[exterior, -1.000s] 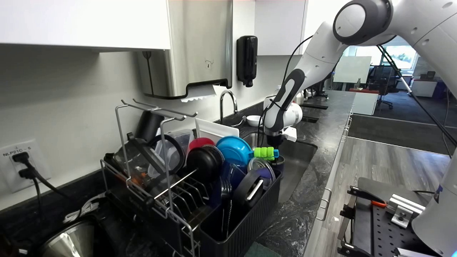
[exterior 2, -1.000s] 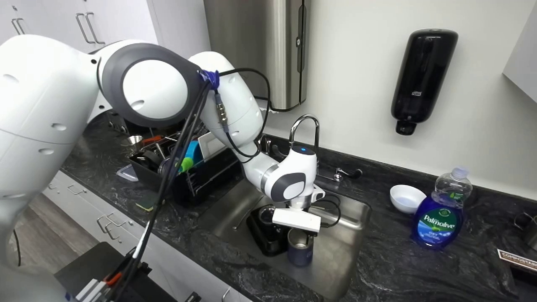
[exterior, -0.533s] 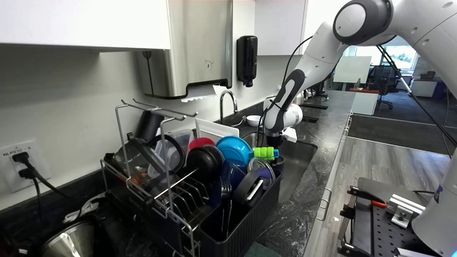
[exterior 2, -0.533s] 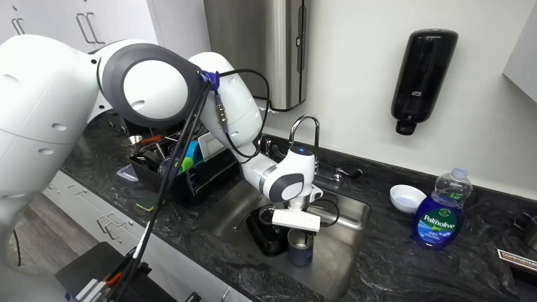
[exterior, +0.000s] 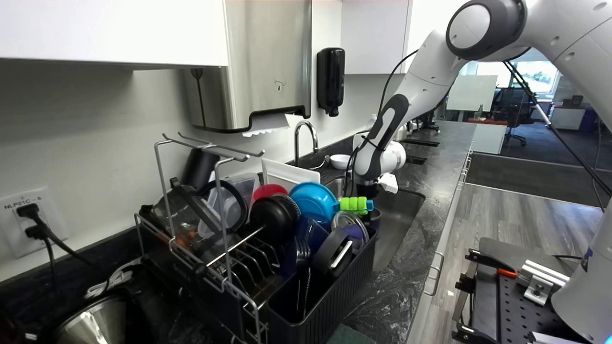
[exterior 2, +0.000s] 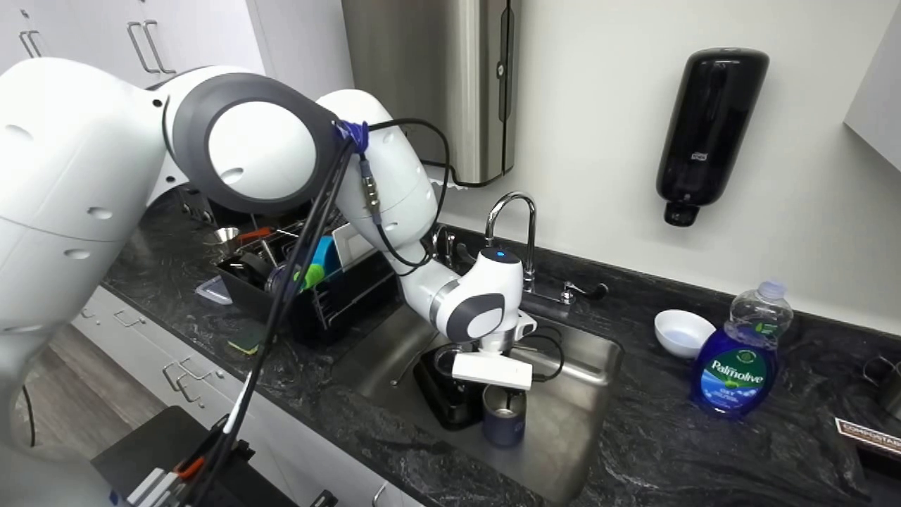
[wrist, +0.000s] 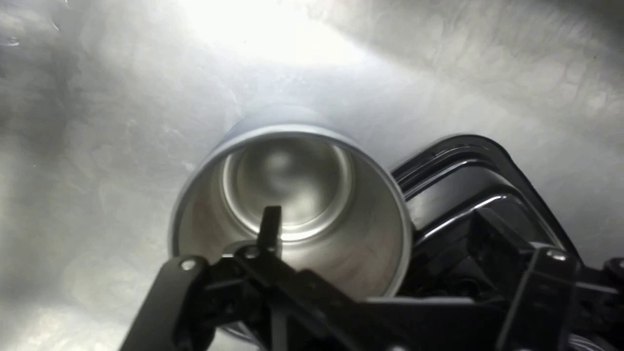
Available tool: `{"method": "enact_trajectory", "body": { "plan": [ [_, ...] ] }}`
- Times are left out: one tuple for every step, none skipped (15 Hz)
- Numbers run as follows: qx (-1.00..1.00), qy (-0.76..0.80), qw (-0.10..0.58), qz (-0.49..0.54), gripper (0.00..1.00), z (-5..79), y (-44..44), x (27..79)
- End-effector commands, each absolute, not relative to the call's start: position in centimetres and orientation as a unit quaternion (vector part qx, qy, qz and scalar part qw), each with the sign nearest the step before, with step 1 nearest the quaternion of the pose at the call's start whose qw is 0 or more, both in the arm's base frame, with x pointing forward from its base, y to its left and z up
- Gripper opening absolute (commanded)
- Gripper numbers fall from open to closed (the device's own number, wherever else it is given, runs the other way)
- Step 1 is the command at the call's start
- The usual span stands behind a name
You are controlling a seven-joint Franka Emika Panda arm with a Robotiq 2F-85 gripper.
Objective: Pick up the blue cup from the sink and hang it on the dish rack.
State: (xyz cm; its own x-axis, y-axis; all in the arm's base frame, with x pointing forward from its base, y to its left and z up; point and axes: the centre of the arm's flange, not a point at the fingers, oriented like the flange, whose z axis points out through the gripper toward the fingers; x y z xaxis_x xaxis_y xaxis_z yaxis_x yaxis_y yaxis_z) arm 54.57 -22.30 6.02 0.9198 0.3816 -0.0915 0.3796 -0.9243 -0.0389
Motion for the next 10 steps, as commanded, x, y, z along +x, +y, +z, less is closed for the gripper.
{"method": "enact_trajectory", "body": {
  "plan": [
    [-0.977, -0.208, 0.007, 0.039, 0.66, 6.15, -22.09, 53.94],
    [-0.977, -0.208, 0.007, 0.039, 0.59, 6.13, -22.06, 53.96],
    [-0.978, -0.207, 0.007, 0.04, 0.52, 6.12, -22.03, 53.99],
    [-0.978, -0.207, 0.007, 0.039, 0.45, 6.12, -22.01, 54.0],
    [-0.978, -0.206, 0.006, 0.039, 0.38, 6.14, -21.97, 54.02],
    [-0.978, -0.204, 0.005, 0.038, 0.31, 6.17, -21.95, 54.04],
    [-0.978, -0.204, 0.005, 0.037, 0.23, 6.21, -21.94, 54.06],
    [-0.979, -0.202, 0.004, 0.035, 0.18, 6.31, -21.96, 54.07],
    [-0.979, -0.199, 0.005, 0.032, 0.09, 6.5, -22.0, 54.12],
    [-0.98, -0.197, 0.004, 0.028, 0.03, 6.7, -22.08, 54.15]
  ]
}}
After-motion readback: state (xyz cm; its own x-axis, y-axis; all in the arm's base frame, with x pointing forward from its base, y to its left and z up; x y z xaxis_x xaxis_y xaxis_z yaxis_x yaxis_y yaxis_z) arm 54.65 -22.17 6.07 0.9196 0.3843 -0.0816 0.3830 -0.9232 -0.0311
